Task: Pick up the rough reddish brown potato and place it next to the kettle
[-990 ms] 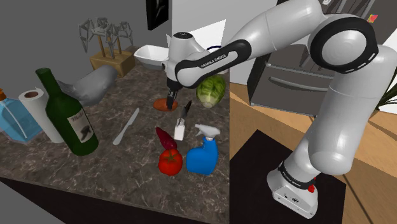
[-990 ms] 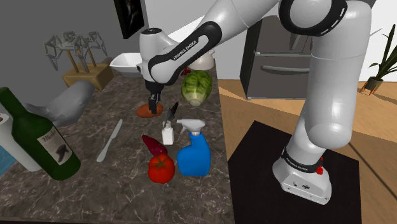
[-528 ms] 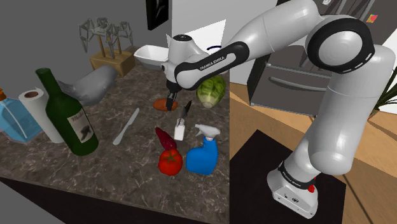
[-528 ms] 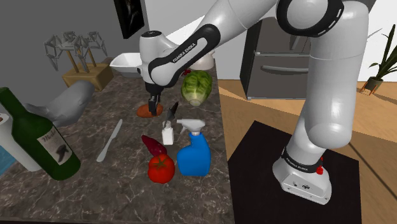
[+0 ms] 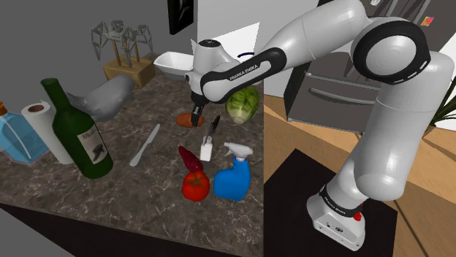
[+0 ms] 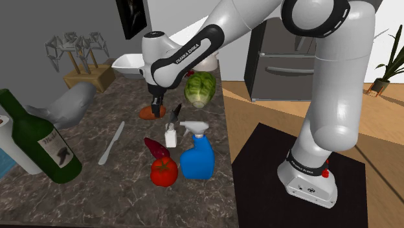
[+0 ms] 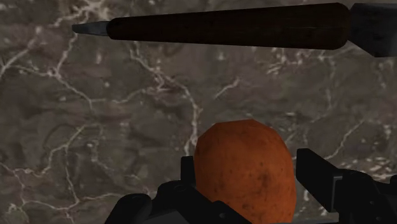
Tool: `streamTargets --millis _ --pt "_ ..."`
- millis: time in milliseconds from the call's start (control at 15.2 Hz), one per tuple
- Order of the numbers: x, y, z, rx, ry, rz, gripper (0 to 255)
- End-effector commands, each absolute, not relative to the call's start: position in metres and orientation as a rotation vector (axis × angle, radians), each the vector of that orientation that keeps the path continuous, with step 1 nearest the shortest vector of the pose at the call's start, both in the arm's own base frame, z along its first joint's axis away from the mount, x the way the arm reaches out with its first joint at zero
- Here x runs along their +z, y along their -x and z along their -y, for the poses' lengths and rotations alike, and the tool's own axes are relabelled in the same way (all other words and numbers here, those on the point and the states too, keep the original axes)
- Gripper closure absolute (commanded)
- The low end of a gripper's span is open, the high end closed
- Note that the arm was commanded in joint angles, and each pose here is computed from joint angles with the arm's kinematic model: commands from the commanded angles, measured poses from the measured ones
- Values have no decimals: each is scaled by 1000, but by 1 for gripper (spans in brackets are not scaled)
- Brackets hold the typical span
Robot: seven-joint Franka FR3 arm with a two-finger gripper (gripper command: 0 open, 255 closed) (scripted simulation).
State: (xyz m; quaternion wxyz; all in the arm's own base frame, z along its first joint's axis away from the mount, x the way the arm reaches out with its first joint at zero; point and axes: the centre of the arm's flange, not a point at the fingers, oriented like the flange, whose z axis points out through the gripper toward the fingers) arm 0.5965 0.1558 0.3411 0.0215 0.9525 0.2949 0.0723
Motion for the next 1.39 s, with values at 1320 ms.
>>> streamTargets --millis 1320 --pt "436 -597 -156 224 -2952 -914 255"
